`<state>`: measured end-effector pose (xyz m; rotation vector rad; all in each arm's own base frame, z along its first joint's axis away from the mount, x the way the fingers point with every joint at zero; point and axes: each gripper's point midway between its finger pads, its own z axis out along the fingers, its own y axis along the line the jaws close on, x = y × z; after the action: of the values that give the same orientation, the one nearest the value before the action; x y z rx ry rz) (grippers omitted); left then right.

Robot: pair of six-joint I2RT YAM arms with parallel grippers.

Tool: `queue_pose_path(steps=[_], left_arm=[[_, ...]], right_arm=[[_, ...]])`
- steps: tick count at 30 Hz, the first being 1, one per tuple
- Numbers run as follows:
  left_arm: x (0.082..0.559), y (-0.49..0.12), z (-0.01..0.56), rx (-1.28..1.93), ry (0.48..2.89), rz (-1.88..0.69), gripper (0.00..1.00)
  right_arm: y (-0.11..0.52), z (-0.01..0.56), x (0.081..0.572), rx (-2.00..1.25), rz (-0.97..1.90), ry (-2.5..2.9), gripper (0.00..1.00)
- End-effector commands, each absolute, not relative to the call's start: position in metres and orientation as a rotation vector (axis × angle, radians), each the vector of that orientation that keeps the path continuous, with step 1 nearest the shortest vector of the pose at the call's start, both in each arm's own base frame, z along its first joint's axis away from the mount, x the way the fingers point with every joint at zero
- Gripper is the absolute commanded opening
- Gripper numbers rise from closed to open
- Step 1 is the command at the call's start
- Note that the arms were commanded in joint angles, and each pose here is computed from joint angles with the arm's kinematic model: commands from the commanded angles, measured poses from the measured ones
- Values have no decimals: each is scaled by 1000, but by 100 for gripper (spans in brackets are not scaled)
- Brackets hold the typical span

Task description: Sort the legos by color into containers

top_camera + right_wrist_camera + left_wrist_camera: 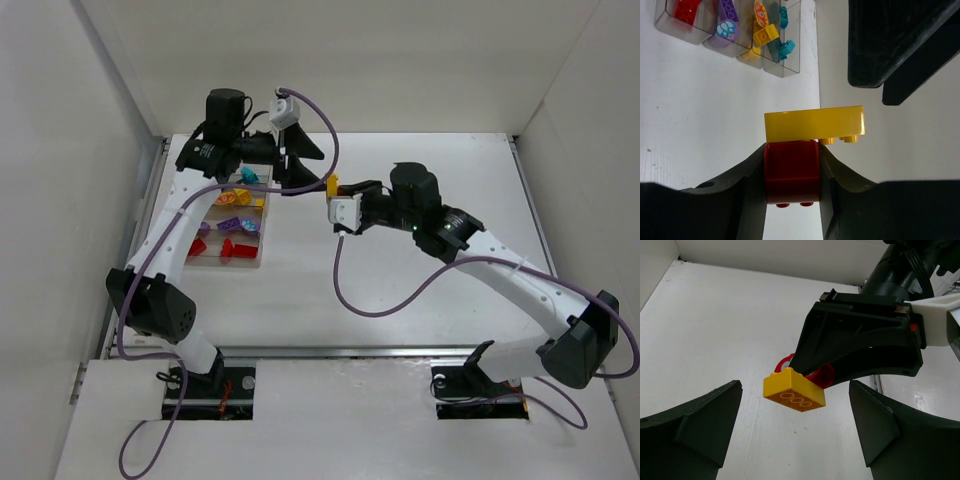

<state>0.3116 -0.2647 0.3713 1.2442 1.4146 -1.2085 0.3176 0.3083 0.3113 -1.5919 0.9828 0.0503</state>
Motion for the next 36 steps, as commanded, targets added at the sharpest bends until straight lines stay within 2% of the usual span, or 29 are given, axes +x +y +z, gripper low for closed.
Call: queue_pose_path(steps=[1,8,10,11,14,15,18,19,21,27,32,36], left_arm=[[309,-270,374,1221,1419,-1260,85],[314,-283,362,1200,1484,-1241,85],[308,-287,361,1215,1481,-1264,84],[309,-287,361,1226,1467,-1252,80],[310,-286,358,1231,1470,-1232,63],[313,-286,353,1222,1494,-1230,50],[313,-285,344,1232,1518,-1235,31],[314,-285,340,1229,1535,-1244,14],[313,-285,342,1235,1531,-1240,0],[313,-271,335,1219,1578,-1266,0],[316,-253,312,1327,1599,-1091,0],[311,-247,298,1345,1641,-1059,0]], right_arm=[[313,338,315,-1542,19,917,0],[315,345,314,-1536,16,892,0],[317,346,316,-1540,9,885,0],[317,346,316,-1540,9,885,0],[317,351,316,-1532,7,878,0],[317,351,316,-1532,7,878,0],[317,352,316,-1536,0,870,0],[317,352,316,-1536,0,870,0],[315,355,315,-1530,-3,864,0],[304,339,322,-1531,-57,931,0],[298,336,326,-1479,-24,1013,0],[299,327,332,-1487,-39,1041,0]])
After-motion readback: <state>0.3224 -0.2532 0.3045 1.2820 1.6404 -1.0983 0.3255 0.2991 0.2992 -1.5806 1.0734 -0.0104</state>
